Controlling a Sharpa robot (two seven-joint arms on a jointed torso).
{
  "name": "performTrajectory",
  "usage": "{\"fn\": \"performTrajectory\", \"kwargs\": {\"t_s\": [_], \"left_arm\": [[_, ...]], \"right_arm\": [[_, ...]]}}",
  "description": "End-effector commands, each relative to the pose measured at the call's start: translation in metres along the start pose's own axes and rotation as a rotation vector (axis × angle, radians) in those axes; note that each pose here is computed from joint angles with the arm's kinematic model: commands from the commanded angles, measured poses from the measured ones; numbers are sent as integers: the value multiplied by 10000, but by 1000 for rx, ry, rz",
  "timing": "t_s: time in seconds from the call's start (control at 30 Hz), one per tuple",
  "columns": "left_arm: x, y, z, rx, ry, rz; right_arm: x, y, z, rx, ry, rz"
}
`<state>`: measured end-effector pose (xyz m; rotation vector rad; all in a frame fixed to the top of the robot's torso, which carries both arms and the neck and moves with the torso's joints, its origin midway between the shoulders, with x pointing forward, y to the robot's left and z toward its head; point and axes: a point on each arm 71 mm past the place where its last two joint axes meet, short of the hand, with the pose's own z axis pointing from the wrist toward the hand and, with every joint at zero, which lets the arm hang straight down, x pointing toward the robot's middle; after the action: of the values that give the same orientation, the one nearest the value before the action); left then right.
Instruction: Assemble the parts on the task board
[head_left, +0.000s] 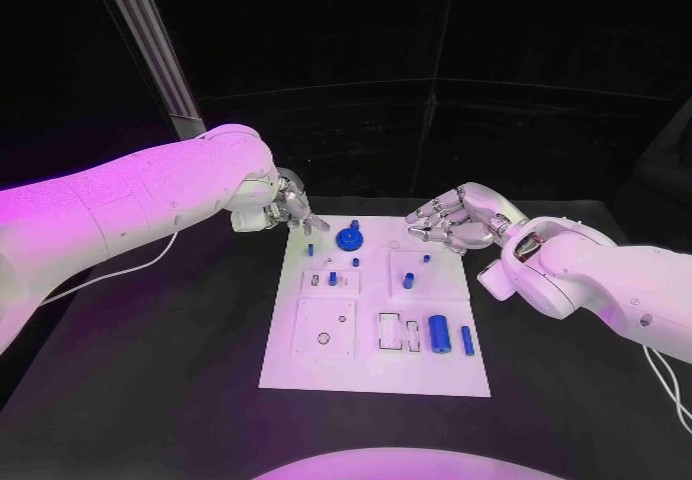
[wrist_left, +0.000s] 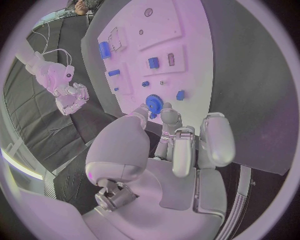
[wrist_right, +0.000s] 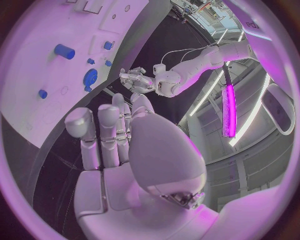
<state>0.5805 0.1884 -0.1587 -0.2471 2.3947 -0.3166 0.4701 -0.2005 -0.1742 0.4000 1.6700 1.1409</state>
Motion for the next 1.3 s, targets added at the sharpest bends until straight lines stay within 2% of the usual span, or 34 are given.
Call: {"fn": "performTrajectory", "kwargs": {"t_s": [0.03, 0.37, 0.53, 0.93, 1.3], "left_arm": [[-24, -8, 47, 17, -7, 33], [-40, 82, 218, -57, -24, 66], [-27, 120, 278, -69, -30, 63], [15, 160, 352, -67, -15, 59], [65, 160, 393, -53, 10, 63]], "right_arm": [[9, 20, 5, -8, 6, 5], [17, 30, 4, -11, 8, 6], [18, 33, 2, -13, 7, 6], [25, 36, 8, -15, 9, 7], [35, 39, 18, -17, 10, 8]]}}
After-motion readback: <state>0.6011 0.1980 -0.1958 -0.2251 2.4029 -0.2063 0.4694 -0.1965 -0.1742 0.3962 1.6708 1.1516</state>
